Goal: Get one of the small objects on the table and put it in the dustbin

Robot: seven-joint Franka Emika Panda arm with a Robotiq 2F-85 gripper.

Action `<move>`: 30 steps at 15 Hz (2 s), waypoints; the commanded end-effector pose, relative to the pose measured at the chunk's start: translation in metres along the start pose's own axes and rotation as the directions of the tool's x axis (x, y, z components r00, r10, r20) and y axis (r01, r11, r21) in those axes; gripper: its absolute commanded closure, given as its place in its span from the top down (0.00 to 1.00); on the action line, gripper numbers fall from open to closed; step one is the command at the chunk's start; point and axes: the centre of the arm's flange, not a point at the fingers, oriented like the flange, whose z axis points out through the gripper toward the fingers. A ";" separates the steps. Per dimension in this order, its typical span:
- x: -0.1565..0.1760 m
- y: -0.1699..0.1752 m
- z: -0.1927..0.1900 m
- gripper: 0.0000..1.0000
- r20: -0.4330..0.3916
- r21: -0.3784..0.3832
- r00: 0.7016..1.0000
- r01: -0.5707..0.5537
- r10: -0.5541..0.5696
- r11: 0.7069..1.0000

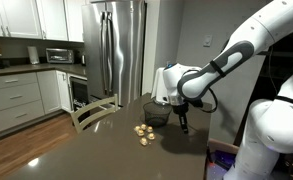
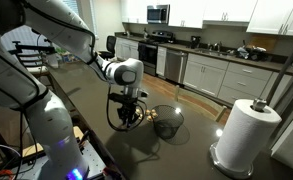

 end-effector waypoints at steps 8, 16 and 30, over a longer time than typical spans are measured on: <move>-0.010 0.060 -0.082 0.10 -0.175 -0.100 0.983 -0.080 0.062 0.992; 0.007 0.095 -0.120 0.10 -0.258 -0.088 0.963 -0.107 0.081 0.990; 0.066 0.107 -0.144 0.56 -0.372 -0.146 0.928 -0.045 -0.013 0.988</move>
